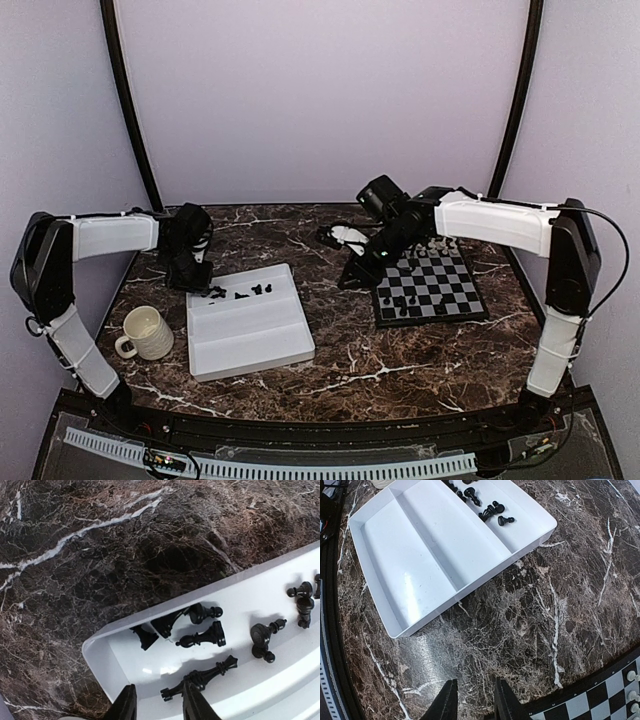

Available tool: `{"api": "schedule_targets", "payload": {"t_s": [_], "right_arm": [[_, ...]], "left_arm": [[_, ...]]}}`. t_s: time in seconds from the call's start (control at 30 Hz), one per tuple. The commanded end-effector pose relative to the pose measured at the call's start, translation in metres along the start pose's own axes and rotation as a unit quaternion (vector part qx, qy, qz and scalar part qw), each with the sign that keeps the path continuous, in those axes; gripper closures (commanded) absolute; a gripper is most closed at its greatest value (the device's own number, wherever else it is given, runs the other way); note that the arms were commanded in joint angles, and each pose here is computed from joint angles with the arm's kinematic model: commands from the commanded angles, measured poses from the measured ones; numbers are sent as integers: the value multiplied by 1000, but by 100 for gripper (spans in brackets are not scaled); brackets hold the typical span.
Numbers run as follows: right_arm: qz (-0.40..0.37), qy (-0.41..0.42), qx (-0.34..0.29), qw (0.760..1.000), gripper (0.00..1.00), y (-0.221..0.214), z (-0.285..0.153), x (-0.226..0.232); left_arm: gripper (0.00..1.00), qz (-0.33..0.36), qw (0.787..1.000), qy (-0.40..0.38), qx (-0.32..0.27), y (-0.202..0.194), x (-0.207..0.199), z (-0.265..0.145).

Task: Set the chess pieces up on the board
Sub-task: Pick up the pawn from the storage box.

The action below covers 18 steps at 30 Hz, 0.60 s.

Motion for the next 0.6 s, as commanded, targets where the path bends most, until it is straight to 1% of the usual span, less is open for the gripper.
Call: {"api": "schedule_targets", "payload": {"t_s": [0.0,0.13,0.4,0.57], "right_arm": [[-16,-7,-24,1000,73,6,-15,9],[-17,-8,-23,1000,73,4,-14,8],[-16,0,-23,1000,73,6,-10,8],[-15,5,-20,1000,73,4,-6,8]], "left_arm": [[65,-41,999,4,-8,15,0,6],[65,-66,998,15,8,15,5,20],[65,-110,994,7,13,18,17,41],[70,-113,993,-4,27,14,16,55]]}}
Point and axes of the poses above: each gripper's point midway between its finger pads, its own z axis out along the fingers, its own x axis along the line the jaws close on, y = z × x, the point moved 4 cm from there along -z, back along the fingers, and after that the axes turned 10 degrees about z, right-handed, at the moved point
